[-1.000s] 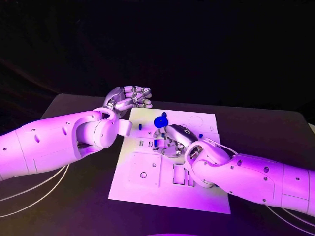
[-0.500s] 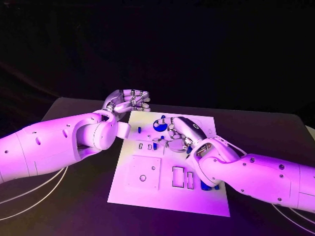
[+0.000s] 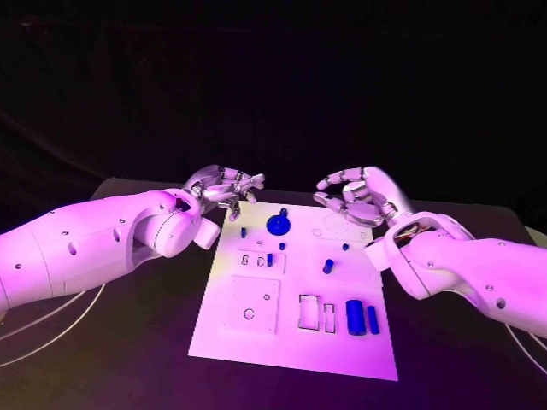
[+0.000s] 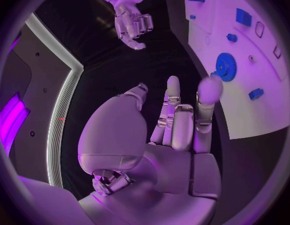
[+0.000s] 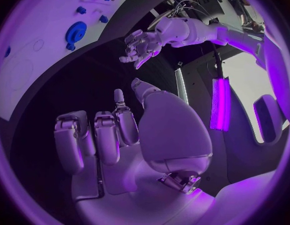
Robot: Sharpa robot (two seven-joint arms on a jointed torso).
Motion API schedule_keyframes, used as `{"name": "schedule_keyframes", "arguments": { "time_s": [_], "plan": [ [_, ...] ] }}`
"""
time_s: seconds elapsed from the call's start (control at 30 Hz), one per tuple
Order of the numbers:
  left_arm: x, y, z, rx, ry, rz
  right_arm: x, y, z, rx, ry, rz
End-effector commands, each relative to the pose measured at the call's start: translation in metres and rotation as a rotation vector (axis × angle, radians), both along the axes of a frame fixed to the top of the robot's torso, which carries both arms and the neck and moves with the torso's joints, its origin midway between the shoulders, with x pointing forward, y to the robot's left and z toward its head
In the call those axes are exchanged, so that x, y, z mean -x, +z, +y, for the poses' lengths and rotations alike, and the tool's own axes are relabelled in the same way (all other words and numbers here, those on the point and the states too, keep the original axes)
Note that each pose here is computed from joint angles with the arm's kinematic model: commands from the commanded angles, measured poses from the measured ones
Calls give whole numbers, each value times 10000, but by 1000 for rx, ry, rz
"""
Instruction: Assemble the parts on the task board
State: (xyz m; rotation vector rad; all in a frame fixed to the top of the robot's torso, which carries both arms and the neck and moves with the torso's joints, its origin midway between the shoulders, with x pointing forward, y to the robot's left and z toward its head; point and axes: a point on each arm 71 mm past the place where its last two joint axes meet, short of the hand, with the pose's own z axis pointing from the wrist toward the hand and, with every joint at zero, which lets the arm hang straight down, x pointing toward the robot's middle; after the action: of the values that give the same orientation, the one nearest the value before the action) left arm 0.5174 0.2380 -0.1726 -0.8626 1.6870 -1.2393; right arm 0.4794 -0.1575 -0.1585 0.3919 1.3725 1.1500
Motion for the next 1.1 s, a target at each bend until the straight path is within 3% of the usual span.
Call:
{"name": "schedule_keyframes", "arguments": {
  "time_s": [0.03, 0.23, 0.37, 0.5, 0.83, 1.1],
  "plan": [
    [55, -110, -92, -306, -191, 152, -11, 2, -160, -137, 5, 160],
    [56, -27, -172, -581, -282, 196, 8, 70, -477, -153, -41, 200],
    [37, 18, -243, -708, -301, 206, 26, 85, -587, -151, -56, 208],
    [20, 9, -330, -803, -301, 237, 40, 93, -664, -142, -69, 210],
    [-6, -51, -472, -879, -292, 270, 33, 90, -724, -120, -84, 207],
    [-15, -102, -527, -908, -309, 293, 24, 82, -751, -113, -96, 208]
  ]
}}
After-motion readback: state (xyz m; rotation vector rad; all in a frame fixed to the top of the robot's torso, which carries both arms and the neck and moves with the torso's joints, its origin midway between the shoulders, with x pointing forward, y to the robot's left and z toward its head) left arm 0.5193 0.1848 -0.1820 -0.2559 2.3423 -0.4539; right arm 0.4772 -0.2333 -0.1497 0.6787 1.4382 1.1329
